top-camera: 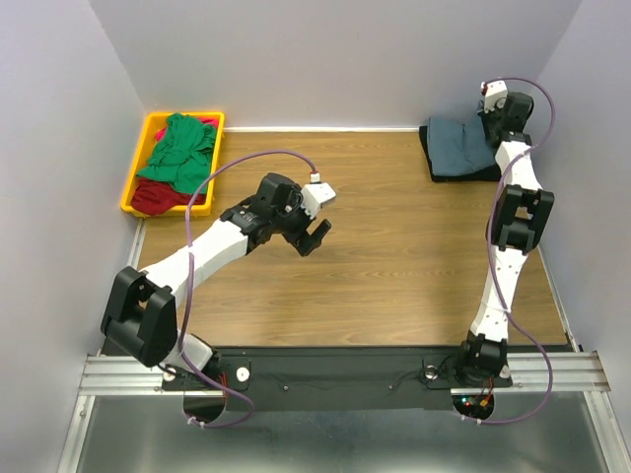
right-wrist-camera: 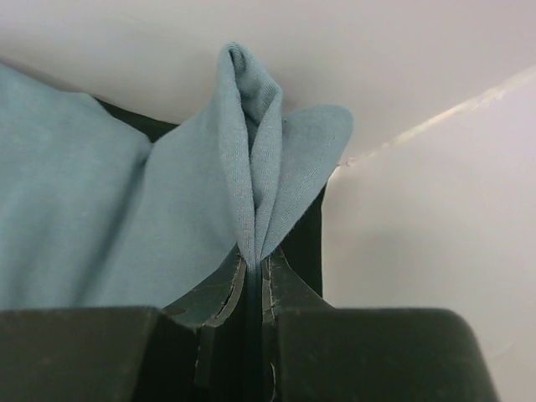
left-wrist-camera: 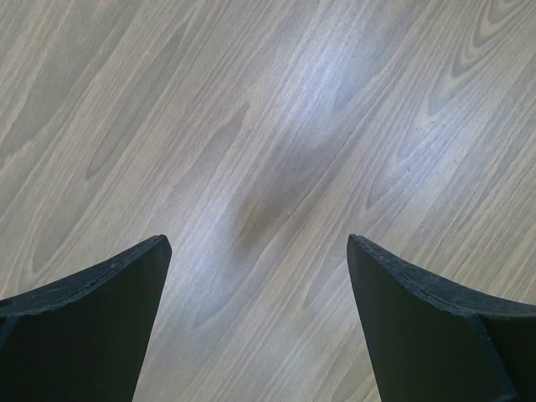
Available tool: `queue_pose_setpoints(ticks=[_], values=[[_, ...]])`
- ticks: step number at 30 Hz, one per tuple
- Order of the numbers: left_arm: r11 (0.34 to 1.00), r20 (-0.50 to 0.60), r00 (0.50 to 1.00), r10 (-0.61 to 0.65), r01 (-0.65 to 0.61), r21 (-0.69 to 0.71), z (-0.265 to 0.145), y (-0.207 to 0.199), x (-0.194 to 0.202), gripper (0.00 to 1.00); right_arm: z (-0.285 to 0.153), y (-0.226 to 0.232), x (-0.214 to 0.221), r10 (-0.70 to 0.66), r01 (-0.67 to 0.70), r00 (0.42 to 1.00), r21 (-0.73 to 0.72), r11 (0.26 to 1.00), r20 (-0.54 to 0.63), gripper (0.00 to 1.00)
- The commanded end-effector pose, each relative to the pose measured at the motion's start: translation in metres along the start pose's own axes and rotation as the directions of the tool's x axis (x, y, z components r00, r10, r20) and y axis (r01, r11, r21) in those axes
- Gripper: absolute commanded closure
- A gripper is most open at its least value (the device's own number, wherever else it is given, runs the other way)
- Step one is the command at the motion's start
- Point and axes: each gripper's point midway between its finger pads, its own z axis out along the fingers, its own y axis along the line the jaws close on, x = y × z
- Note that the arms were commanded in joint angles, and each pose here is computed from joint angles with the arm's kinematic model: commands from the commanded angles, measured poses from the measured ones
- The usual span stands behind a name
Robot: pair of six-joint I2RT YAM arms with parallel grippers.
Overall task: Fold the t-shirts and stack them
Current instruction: Neatly place the folded tshirt to the corner
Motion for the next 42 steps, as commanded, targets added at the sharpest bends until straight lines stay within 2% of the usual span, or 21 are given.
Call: queue_pose_setpoints(ticks=[1, 13, 16, 18, 19, 22, 23, 25, 26, 28, 29, 35, 37, 39, 42], values=[[1.0, 0.035, 0.999, 0.001, -0.001, 0.002, -0.002, 0.003, -0.017, 0.01, -0.002, -0.04, -0.041, -0.049, 0.035, 0.987, 0.093, 0.995, 0.152, 0.99], [1.0, 0.016, 1.0, 0.002, -0.002, 0.003, 0.002, 0.004, -0.013, 0.01, 0.016, -0.032, -0.007, -0.1, 0.085, 0.987, 0.116, 0.99, 0.126, 0.99], [1.0, 0.011, 1.0, 0.002, -0.002, 0.003, 0.003, 0.004, -0.012, 0.01, 0.02, -0.032, 0.003, -0.106, 0.092, 0.989, 0.129, 0.987, 0.105, 0.93], [1.0, 0.013, 1.0, 0.001, -0.001, 0.0, 0.002, 0.005, -0.013, 0.01, 0.02, -0.035, 0.009, -0.11, 0.096, 0.99, 0.151, 0.984, 0.085, 0.82], [1.0, 0.013, 1.0, 0.0, 0.0, -0.001, 0.002, 0.005, -0.013, 0.01, 0.02, -0.037, 0.01, -0.112, 0.098, 0.99, 0.165, 0.981, 0.08, 0.7], [1.0, 0.02, 1.0, 0.004, -0.004, -0.005, -0.002, 0.005, -0.015, 0.01, 0.016, -0.05, 0.008, -0.115, 0.098, 0.991, 0.215, 0.972, 0.069, 0.64], [1.0, 0.024, 1.0, 0.008, -0.008, -0.006, -0.003, 0.005, -0.017, 0.01, 0.012, -0.056, 0.0, -0.114, 0.093, 0.99, 0.226, 0.97, 0.082, 0.56], [1.0, 0.034, 0.999, 0.019, -0.018, -0.014, -0.008, 0.006, -0.02, 0.01, 0.006, -0.061, -0.011, -0.111, 0.084, 0.989, 0.238, 0.968, 0.102, 0.48], [1.0, 0.036, 0.999, 0.022, -0.021, -0.018, -0.009, 0.007, -0.021, 0.01, 0.004, -0.064, -0.016, -0.112, 0.083, 0.987, 0.244, 0.966, 0.111, 0.38], [0.999, 0.033, 0.999, 0.025, -0.024, -0.027, -0.013, 0.008, -0.022, 0.01, -0.005, -0.071, -0.032, -0.11, 0.071, 0.984, 0.256, 0.964, 0.14, 0.34], [0.999, 0.038, 0.999, 0.026, -0.024, -0.036, -0.015, 0.009, -0.023, 0.02, -0.012, -0.077, -0.043, -0.104, 0.059, 0.982, 0.269, 0.961, 0.157, 0.27], [0.999, 0.046, 0.999, 0.012, -0.011, -0.037, -0.022, 0.006, -0.02, 0.01, -0.042, -0.086, -0.072, -0.056, -0.001, 0.978, 0.271, 0.962, 0.201, 0.16], [0.999, 0.061, 0.998, 0.008, -0.005, -0.047, -0.026, 0.01, -0.022, 0.01, -0.059, -0.079, -0.083, -0.007, -0.044, 0.974, 0.219, 0.975, 0.227, 0.11], [0.999, 0.078, 0.997, -0.006, 0.008, -0.036, -0.03, 0.01, -0.022, 0.01, -0.073, -0.072, -0.091, 0.044, -0.09, 0.967, 0.173, 0.981, 0.251, 0.0], [0.999, 0.115, 0.992, -0.05, 0.051, -0.004, -0.036, 0.013, -0.03, 0.01, -0.101, -0.058, -0.106, 0.143, -0.169, 0.952, 0.076, 0.983, 0.272, 0.0]])
